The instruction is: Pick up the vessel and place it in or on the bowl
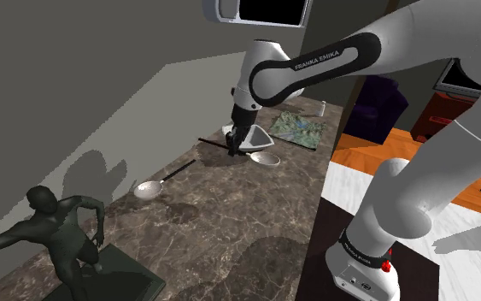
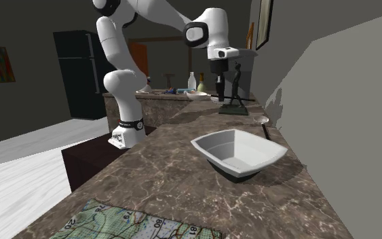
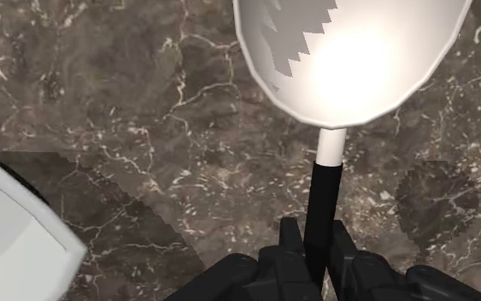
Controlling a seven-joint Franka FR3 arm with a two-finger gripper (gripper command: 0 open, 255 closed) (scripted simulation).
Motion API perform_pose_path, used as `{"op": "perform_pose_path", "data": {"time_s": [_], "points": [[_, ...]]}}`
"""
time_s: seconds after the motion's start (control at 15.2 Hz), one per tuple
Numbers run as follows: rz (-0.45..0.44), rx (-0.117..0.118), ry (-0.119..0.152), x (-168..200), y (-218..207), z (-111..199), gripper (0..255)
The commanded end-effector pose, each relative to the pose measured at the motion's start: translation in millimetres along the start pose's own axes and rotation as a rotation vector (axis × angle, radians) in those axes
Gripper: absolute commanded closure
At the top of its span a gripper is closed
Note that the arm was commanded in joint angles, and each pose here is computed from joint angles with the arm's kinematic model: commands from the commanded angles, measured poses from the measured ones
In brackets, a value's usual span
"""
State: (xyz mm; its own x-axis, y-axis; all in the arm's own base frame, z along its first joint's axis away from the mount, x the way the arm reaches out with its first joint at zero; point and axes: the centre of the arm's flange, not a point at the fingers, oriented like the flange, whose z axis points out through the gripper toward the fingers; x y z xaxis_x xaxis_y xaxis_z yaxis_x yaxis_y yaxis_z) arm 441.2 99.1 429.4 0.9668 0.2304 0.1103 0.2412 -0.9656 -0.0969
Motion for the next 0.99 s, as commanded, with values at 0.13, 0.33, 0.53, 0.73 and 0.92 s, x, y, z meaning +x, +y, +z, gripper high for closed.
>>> {"op": "perform_pose_path", "data": {"time_s": [0.13,0.33,0.53,0.73,0.92], "points": [[-0.002,-0.001,0.0,15.4,50.6,-3.3,255],[-0.002,-0.001,0.0,26.8,88.4,-6.7,255],[-0.002,-0.001,0.0,38.2,126.2,-10.2,255],[-0.002,-0.001,0.0,49.6,163.9,-13.7,255],[-0.002,-0.001,0.0,61.0,201.7,-17.1,255]]}}
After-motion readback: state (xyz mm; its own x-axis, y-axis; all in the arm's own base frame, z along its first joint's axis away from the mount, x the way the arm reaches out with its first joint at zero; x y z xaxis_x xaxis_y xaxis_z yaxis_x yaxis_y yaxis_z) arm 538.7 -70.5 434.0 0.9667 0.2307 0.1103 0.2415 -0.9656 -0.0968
